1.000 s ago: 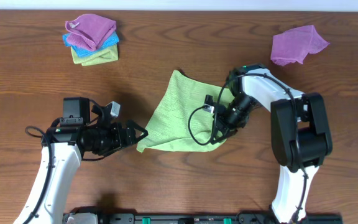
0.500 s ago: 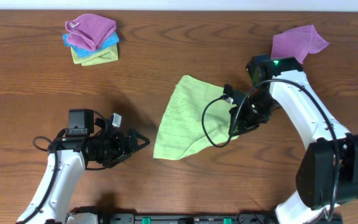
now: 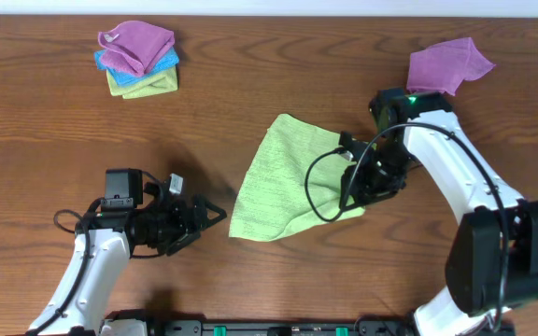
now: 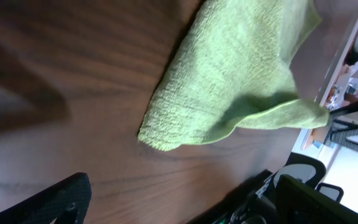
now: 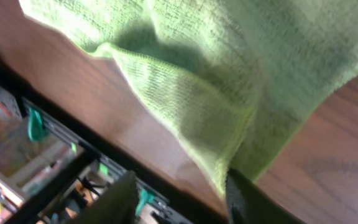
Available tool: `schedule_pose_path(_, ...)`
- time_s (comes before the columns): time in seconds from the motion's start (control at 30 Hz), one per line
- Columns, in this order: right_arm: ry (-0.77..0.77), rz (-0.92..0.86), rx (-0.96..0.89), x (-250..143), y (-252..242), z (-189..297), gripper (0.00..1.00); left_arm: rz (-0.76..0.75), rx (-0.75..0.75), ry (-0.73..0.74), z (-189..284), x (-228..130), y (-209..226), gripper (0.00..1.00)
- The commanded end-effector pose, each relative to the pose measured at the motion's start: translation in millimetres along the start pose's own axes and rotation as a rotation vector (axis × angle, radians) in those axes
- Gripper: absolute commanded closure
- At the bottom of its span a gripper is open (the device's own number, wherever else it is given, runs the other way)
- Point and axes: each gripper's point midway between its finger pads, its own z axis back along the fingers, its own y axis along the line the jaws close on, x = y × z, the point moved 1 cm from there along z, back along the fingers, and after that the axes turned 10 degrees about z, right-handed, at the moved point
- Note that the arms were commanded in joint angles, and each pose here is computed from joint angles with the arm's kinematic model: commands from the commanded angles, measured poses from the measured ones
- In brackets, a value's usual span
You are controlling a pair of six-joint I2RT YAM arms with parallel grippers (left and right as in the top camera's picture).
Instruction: Fold the cloth
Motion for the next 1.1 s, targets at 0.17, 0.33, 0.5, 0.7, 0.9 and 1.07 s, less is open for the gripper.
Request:
schedule_pose_path(0.17,-0.200,-0.052,-0.070,-34,44,59,0.45,-0.001,-0.026,-0.010,-4,6,-4,0.04)
schedule_pose_path(0.33,-0.369,-0.110,-0.108,-68,72,87,0.38,0.019,-0.015,0.005,-9,8,1,0.05)
schedule_pose_path(0.5,-0.504,-0.213,-0.131,-94,71,67,0.37,0.041,-0.004,0.023,-15,10,8,0.05)
schedule_pose_path(0.7,-0.685,-0.282,-0.072,-86,45,6,0.39,0.045,-0.012,0.032,-16,10,7,0.05)
schedule_pose_path(0.9,-0.759,-0.289,-0.049,-62,17,-37,0.42,0.044,-0.043,0.052,-16,7,2,0.05)
schedule_pose_path(1.07,-0.833,-0.263,-0.087,-37,-4,-43,0.45,0.045,-0.050,0.058,-16,6,1,0.05)
